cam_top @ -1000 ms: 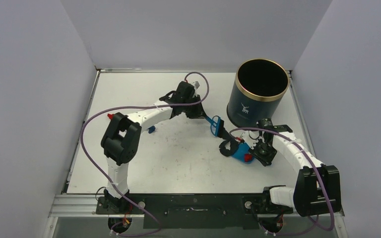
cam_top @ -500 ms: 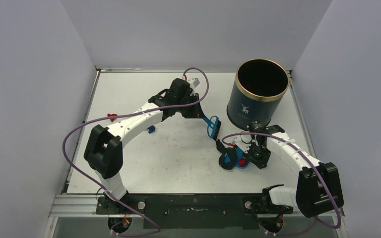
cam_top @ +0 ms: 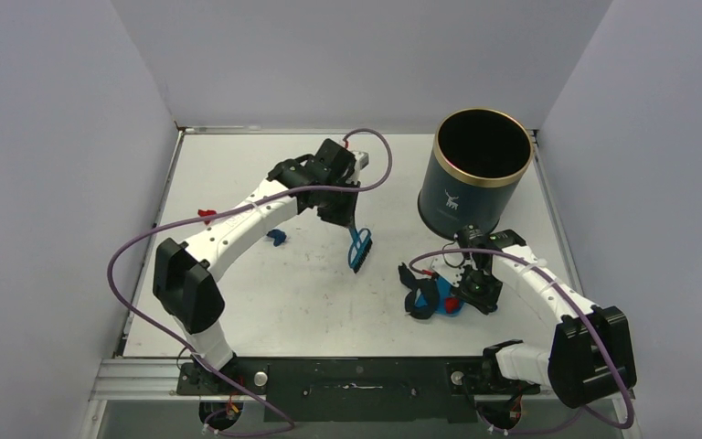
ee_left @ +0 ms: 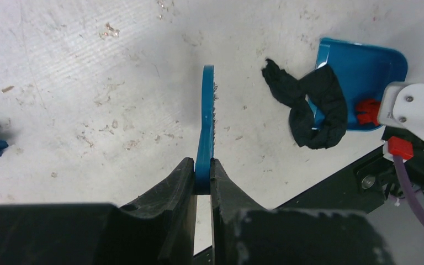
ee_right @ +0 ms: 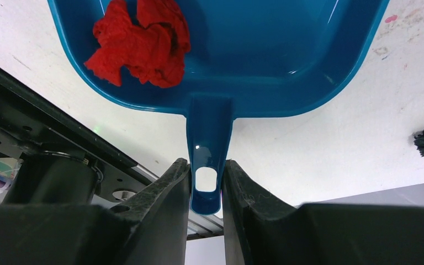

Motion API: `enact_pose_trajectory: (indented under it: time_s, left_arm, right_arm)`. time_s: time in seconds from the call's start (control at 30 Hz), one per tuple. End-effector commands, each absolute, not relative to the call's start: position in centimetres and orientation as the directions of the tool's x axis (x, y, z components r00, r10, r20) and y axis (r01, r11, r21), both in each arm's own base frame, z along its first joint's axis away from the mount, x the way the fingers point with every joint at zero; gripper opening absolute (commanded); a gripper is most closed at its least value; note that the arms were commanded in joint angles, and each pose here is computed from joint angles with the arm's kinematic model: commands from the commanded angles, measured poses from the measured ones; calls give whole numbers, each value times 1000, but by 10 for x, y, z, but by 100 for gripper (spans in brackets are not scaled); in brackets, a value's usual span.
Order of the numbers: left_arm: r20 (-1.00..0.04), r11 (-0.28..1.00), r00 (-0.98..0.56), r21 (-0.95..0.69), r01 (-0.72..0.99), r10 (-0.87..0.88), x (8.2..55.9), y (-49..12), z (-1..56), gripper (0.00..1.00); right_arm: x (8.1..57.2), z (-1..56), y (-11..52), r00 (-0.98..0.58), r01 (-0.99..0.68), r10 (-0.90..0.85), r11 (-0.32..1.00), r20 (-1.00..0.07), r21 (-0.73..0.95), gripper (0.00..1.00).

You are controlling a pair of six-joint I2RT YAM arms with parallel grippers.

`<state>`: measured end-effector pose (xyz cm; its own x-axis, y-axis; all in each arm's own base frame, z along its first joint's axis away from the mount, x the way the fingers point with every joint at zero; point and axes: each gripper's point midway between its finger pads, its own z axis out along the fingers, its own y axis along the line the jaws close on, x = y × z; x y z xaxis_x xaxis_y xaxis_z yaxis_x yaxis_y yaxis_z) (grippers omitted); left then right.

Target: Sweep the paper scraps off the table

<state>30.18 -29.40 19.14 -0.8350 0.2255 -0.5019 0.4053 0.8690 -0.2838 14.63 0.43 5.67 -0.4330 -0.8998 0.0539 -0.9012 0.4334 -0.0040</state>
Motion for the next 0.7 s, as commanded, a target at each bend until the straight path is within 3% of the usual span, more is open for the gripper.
enact_pose_trajectory:
  time_s: [0.0, 0.4, 0.67]
  left_arm:
    - [-457, 876, -842, -229, 424, 287, 285, -295, 175, 0]
    - [-357, 756, -886, -480, 446, 296, 234, -393, 119, 0]
    - [-395, 670, -896, -612, 421, 202, 247, -433, 157, 0]
  right_arm:
    - [151, 65, 2, -417, -909, -906, 415, 77, -40, 14]
    - [145, 55, 20, -398, -917, -915, 398, 62, -1, 14]
    - [145, 53, 31, -398, -917, -917, 399, 24, 21, 14]
